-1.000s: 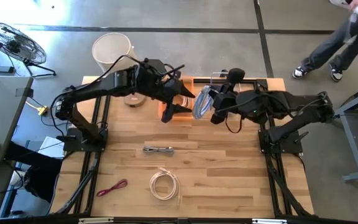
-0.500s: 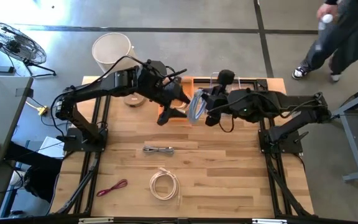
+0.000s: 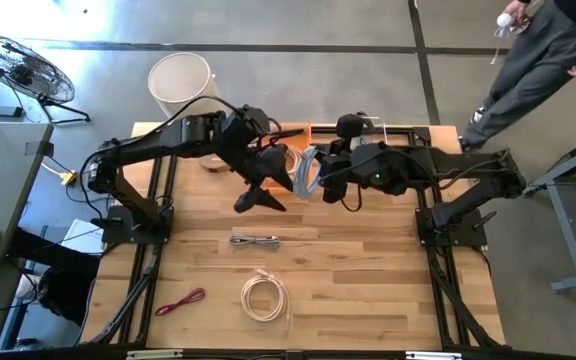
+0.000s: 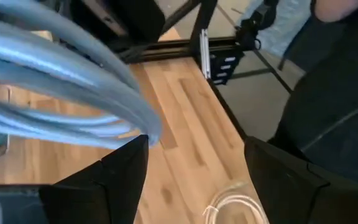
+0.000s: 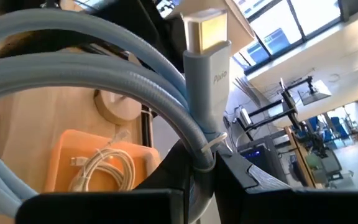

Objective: Pick & Place USB Port
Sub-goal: Put the blue HDMI cable into the orange bin

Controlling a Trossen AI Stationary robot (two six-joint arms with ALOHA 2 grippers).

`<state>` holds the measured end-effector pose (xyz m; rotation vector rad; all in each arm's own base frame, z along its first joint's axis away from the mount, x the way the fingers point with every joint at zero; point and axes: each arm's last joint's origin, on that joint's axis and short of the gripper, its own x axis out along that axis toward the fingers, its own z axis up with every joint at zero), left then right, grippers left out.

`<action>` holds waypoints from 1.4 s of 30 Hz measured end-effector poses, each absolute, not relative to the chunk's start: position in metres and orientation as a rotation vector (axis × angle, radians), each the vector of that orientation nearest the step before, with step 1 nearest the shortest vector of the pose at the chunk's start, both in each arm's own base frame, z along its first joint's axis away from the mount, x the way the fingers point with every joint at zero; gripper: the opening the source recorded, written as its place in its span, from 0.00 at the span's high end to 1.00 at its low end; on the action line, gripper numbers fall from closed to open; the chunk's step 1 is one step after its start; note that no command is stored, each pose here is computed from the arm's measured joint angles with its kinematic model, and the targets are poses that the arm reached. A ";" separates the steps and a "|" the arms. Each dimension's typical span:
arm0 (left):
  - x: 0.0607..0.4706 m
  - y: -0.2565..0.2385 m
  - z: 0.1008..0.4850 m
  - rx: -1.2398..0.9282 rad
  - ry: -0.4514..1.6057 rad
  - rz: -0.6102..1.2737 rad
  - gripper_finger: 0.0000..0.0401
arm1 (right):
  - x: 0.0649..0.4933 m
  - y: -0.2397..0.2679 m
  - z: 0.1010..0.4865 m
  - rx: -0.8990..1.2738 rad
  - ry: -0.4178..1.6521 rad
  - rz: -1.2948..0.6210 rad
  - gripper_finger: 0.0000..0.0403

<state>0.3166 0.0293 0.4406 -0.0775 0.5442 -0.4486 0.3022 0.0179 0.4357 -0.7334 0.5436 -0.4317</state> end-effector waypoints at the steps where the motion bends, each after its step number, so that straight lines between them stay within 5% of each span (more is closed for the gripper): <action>1: 0.316 0.029 0.440 -0.079 0.551 -0.461 0.35 | 0.302 0.018 0.435 -0.734 0.548 -0.433 0.92; 31: 0.325 0.036 0.444 0.074 0.478 -0.283 0.37 | 0.321 0.013 0.426 -0.763 0.548 -0.402 0.92; 35: 0.324 0.037 0.442 0.139 0.491 -0.270 0.49 | 0.321 0.013 0.426 -0.780 0.552 -0.403 0.92; 42: 0.323 0.039 0.440 0.175 0.533 -0.207 0.95 | 0.321 0.010 0.427 -0.808 0.568 -0.436 0.92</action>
